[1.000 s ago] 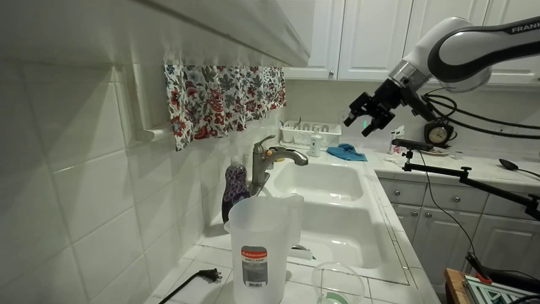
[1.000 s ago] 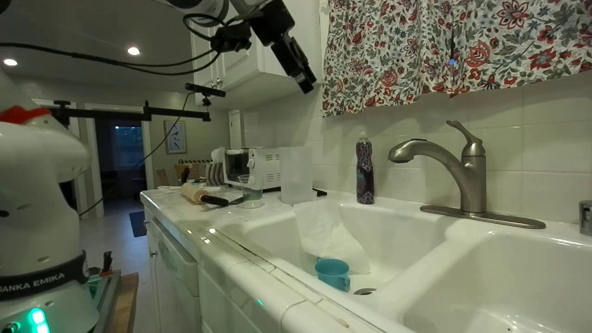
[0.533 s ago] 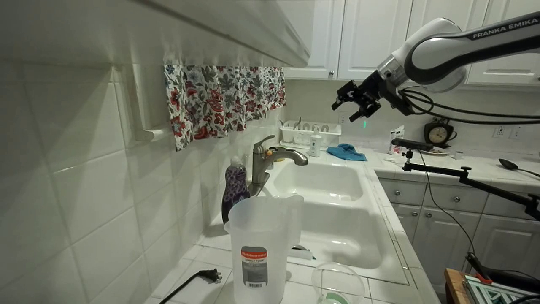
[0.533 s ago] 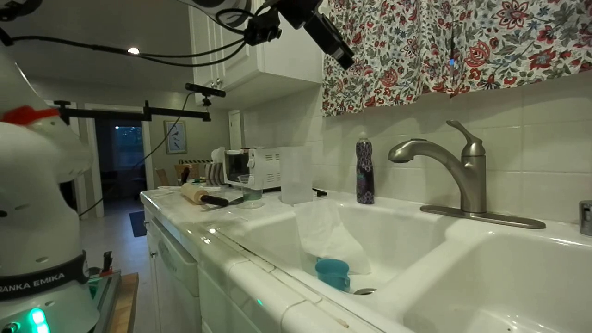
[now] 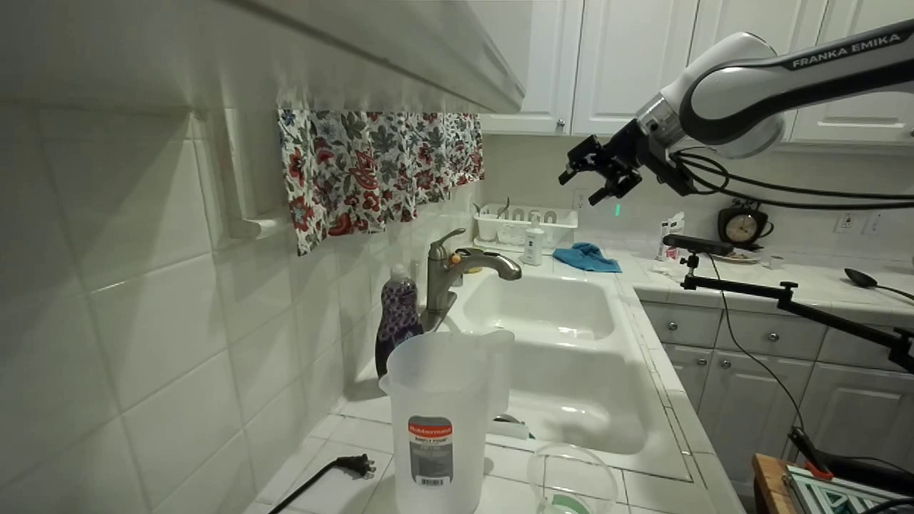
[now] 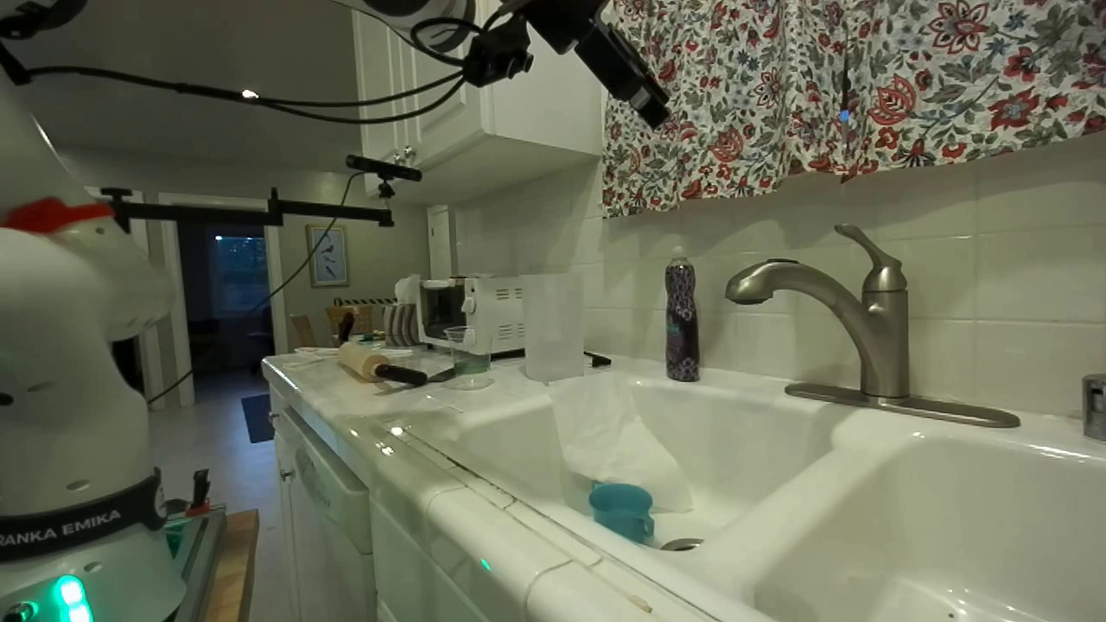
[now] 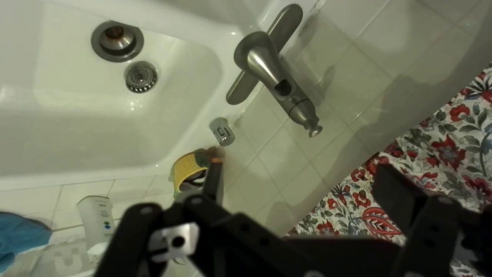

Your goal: Open the faucet

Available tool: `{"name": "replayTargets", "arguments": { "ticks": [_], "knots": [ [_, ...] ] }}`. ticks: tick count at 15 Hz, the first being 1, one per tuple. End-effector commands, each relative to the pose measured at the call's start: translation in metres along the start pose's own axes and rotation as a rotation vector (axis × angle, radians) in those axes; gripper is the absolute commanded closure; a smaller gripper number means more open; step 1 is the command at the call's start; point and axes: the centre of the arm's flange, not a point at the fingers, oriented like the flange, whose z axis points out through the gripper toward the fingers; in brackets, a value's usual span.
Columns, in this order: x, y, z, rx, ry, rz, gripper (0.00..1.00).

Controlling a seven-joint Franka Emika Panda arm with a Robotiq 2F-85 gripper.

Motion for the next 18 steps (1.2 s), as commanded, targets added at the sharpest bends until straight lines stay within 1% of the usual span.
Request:
{"name": "replayTargets", "arguments": {
  "ticks": [1, 4, 6, 8, 13, 15, 18],
  "knots": [
    [0.023, 0.004, 0.032, 0.005, 0.073, 0.137, 0.0],
    [0.041, 0.011, 0.057, 0.023, 0.139, 0.238, 0.0],
    [0.056, 0.01, 0.071, 0.047, 0.177, 0.293, 0.0],
    [0.069, 0.004, 0.081, 0.091, 0.195, 0.327, 0.0],
    [0.093, -0.041, 0.104, 0.23, 0.175, 0.431, 0.0],
    [0.098, -0.053, 0.115, 0.252, 0.17, 0.462, 0.0],
    [0.101, -0.055, 0.134, 0.256, 0.153, 0.504, 0.0]
  ]
}}
